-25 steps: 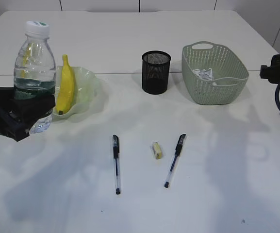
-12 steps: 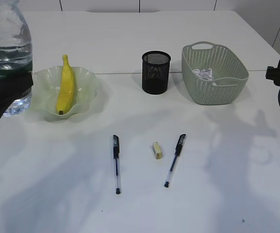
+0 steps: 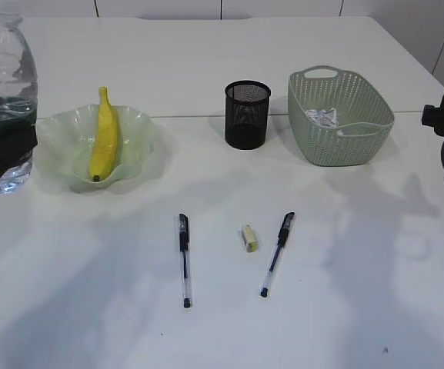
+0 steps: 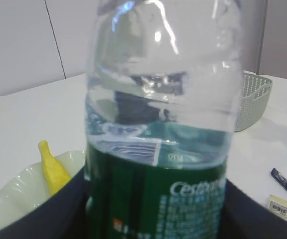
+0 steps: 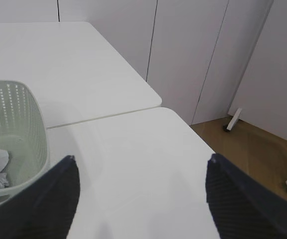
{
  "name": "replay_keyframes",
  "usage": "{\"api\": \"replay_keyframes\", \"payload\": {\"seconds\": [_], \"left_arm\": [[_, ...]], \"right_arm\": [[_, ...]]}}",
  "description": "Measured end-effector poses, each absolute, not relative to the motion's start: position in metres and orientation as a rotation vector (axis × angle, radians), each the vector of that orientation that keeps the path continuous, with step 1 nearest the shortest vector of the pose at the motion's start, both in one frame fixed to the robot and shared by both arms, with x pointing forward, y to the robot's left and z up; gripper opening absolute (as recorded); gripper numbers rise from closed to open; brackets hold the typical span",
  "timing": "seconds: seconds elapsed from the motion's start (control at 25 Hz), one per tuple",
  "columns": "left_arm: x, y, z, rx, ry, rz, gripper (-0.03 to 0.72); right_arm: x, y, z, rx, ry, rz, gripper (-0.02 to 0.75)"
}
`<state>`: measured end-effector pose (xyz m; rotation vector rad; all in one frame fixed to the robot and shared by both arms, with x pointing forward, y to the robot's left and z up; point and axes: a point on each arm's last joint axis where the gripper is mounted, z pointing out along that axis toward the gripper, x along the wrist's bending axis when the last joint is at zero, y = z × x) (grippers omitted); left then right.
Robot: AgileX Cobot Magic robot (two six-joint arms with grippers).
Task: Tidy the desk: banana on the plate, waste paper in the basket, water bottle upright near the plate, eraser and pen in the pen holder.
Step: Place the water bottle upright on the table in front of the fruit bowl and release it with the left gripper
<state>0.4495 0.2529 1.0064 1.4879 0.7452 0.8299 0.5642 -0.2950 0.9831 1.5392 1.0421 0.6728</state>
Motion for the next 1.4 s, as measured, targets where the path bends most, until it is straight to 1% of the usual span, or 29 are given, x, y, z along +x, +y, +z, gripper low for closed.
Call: {"api": "replay_keyframes", "payload": {"seconds": [0.28,0.56,0.76,1.28,1.4], "left_arm": [[0.452,0.256,1.007,1.455,0.798,0.842,0.373],[0.452,0.258,1.004,1.473,0.831,0.839,0.373],[0.46,0.259,0.986,1.508,0.925,0.774,0.373],[0.475,0.255,0.949,1.506,0.992,0.624,0.373],[0.477,0.254,0.945,1.482,0.984,0.604,0.373]], "right_arm": [[0.564,-0.295,0.983,1.54,1.042,0.673,0.59],[0.564,-0.295,0.983,1.54,1.042,0.673,0.59],[0.564,-0.295,0.983,1.54,1.041,0.672,0.59],[0.564,-0.295,0.983,1.541,1.04,0.672,0.59],[0.564,-0.295,0.983,1.541,1.04,0.672,0.59]]}}
